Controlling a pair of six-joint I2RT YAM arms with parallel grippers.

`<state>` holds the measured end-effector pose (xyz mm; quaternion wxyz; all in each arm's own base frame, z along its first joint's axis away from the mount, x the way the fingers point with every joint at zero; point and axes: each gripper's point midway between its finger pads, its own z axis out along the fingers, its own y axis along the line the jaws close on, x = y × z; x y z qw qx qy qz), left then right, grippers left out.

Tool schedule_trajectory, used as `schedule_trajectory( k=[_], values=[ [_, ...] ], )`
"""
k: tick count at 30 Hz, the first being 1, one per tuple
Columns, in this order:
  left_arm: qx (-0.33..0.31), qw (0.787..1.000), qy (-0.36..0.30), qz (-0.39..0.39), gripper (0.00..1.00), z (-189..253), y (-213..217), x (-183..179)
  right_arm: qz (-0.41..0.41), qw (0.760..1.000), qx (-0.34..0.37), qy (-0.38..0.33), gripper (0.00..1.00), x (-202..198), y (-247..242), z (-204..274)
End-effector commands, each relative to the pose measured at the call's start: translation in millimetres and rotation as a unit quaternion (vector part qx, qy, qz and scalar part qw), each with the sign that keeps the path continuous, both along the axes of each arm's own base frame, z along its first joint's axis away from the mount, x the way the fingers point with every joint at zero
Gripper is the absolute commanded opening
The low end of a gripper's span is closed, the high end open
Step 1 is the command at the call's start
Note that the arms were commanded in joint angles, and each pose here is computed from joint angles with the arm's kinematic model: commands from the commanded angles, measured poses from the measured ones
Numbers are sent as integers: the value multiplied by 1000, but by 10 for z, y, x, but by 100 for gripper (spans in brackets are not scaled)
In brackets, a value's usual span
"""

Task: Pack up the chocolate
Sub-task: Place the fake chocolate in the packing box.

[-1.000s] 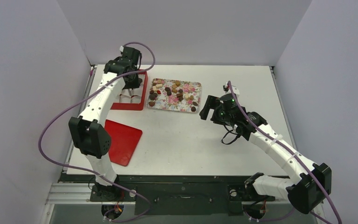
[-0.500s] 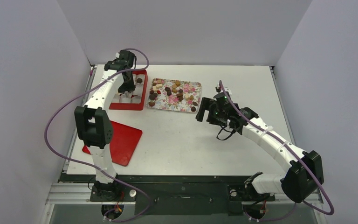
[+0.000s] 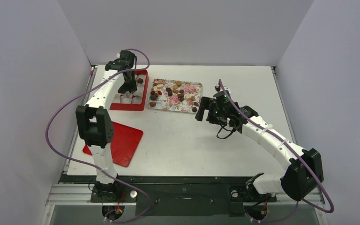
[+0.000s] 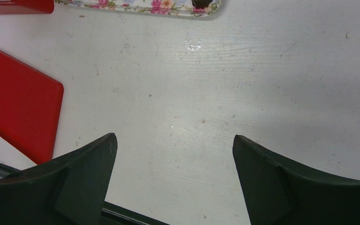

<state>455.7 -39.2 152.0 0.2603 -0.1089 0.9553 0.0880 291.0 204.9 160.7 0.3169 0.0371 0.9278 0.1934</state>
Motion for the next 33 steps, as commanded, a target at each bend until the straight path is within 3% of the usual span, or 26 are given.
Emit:
schedule_trajectory(
  k=[1,12,23,33],
  values=[
    [-6,999,-44,-3,39,262,-7,206,5,999,17,-33,89,124,64,241],
    [-7,997,-80,-7,40,710,-37,154,10,999,24,-41,89,120,80,327],
    [-34,990,-98,-92,40,1097,-776,-269,-4,998,24,-54,89,91,-26,393],
    [-44,988,-65,-135,40,832,-1223,-779,-19,998,28,-62,89,-25,-143,402]
  ],
)
